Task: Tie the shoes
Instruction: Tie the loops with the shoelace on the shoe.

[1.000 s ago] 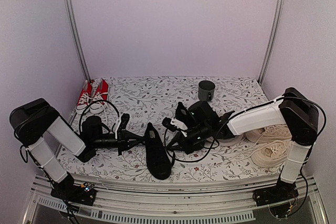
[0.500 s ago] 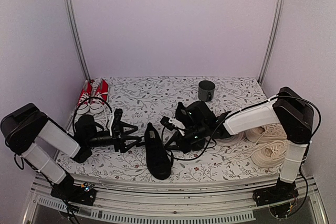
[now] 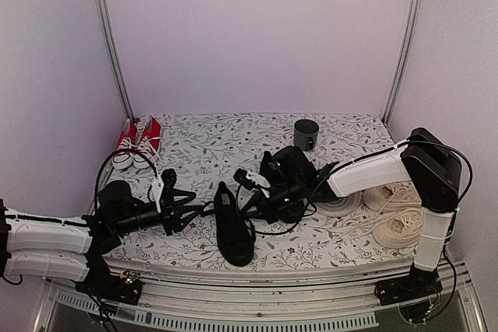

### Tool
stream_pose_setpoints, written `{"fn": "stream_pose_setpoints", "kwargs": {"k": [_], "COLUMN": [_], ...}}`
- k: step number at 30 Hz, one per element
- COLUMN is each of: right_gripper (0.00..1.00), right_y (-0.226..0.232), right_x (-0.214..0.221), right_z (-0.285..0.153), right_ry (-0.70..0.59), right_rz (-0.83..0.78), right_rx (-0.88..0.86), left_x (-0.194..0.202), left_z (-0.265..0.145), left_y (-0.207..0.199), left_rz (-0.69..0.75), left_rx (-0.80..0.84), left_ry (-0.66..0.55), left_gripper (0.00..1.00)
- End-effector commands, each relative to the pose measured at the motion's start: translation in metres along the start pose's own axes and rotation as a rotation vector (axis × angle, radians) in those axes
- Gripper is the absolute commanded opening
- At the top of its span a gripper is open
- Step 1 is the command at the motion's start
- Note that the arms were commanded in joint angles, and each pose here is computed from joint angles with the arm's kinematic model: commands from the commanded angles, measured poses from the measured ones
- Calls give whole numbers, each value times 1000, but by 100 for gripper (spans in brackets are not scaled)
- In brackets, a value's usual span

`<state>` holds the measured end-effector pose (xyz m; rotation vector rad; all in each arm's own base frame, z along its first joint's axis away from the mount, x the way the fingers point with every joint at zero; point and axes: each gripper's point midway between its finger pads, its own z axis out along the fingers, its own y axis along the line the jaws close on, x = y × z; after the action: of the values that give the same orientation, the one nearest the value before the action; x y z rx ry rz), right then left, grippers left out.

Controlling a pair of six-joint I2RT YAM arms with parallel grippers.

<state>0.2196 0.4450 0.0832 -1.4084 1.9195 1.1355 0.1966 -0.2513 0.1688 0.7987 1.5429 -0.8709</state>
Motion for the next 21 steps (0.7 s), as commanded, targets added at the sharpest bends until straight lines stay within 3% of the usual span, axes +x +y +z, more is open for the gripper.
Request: {"fn": "stream_pose_setpoints", "kwargs": {"k": [1, 5, 10, 14, 18, 21], "right_gripper": [1, 1, 1, 1, 1, 1], "right_y": [-4, -5, -6, -7, -6, -6], "right_x": [-8, -7, -9, -6, -7, -7], "right_z": [2, 2, 1, 2, 3, 3], "right_ry": [-11, -10, -21, -15, -18, -19], "right_rz": [-25, -20, -5, -4, -4, -4], "right_rx": [4, 17, 21, 24, 15, 15], "left_x": [63, 94, 98, 109, 93, 92], "left_z": [16, 45, 55, 60, 44, 43], "left_y": [15, 18, 4, -11, -11, -10], "left_rz": [12, -41, -89, -126, -87, -65], "left_rx": [-72, -39, 60, 143, 108, 100], "left_ry": [278, 413, 353, 389, 314, 325], "left_gripper": [46, 36, 35, 32, 40, 40]}}
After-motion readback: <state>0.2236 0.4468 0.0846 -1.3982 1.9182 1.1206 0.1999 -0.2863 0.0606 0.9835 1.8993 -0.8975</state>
